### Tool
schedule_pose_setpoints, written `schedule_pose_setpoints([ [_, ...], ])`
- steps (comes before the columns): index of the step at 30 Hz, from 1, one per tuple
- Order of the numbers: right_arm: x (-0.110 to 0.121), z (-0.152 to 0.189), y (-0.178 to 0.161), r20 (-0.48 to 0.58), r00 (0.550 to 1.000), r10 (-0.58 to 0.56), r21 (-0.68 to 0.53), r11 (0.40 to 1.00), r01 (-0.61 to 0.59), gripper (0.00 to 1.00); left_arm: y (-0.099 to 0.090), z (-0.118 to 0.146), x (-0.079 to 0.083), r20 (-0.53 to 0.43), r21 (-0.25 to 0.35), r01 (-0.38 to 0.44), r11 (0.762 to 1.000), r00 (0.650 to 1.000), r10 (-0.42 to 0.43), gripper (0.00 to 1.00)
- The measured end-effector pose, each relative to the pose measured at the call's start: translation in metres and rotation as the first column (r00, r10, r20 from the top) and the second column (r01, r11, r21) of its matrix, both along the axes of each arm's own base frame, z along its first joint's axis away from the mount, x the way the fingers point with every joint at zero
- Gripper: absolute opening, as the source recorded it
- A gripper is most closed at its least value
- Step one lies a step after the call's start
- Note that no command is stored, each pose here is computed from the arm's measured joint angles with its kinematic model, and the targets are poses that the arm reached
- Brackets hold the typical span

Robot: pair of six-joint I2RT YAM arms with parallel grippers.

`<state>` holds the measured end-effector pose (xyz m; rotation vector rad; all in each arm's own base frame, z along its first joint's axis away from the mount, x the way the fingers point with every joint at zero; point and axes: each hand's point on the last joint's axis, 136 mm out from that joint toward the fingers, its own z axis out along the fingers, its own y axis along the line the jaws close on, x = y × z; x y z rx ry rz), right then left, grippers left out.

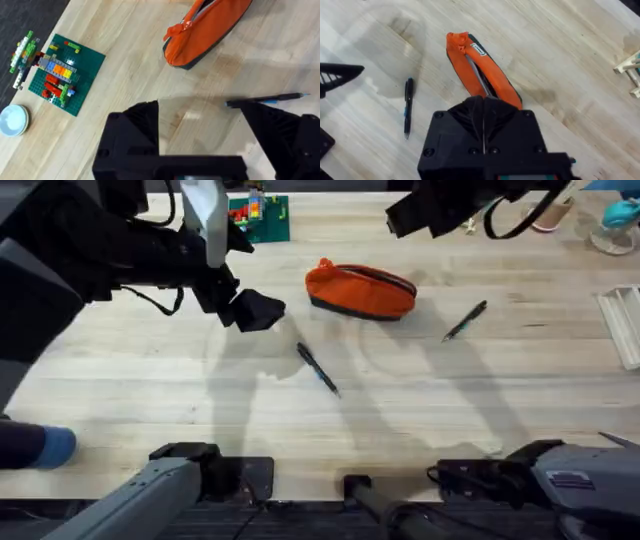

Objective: Unzip the bag, pick up the pens from the table one at a time and place them inside, then zip the bag closed.

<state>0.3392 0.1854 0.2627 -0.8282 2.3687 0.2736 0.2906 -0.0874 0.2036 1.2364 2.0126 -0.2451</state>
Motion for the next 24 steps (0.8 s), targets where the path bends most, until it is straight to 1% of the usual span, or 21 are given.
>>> schedule_pose_setpoints([
  [2,0.0,0.0,0.0,0.007,1.0,0.015,-0.008,1.0,-0.015,0.033,0.0,0.0,0.0,0.0,0.0,0.0,1.0,1.0,0.0,0.99],
  [7,-0.005,-0.003,-0.002,-0.008,0.999,0.036,-0.028,0.999,-0.036,0.031,0.0,0.0,0.0,0.0,-0.001,0.0,1.0,1.0,0.0,0.99],
  [11,-0.004,-0.003,-0.002,0.004,0.998,0.062,-0.043,0.997,-0.061,0.029,0.0,0.0,0.0,-0.001,-0.002,-0.002,1.0,1.0,0.002,0.993],
  [17,-0.004,-0.005,-0.002,0.045,0.981,0.188,-0.118,0.976,-0.182,0.029,0.0,0.0,0.0,-0.002,-0.002,-0.002,1.0,1.0,0.002,0.994],
  [20,-0.004,-0.015,-0.001,0.018,0.97,0.243,-0.159,0.958,-0.237,0.029,0.0,0.0,0.0,-0.002,-0.002,-0.002,1.0,1.0,0.002,0.993],
  [24,-0.006,-0.041,-0.002,-0.063,0.949,0.308,-0.21,0.926,-0.314,0.028,0.0,0.0,0.0,-0.002,-0.004,0.0,1.0,1.0,0.0,0.995],
])
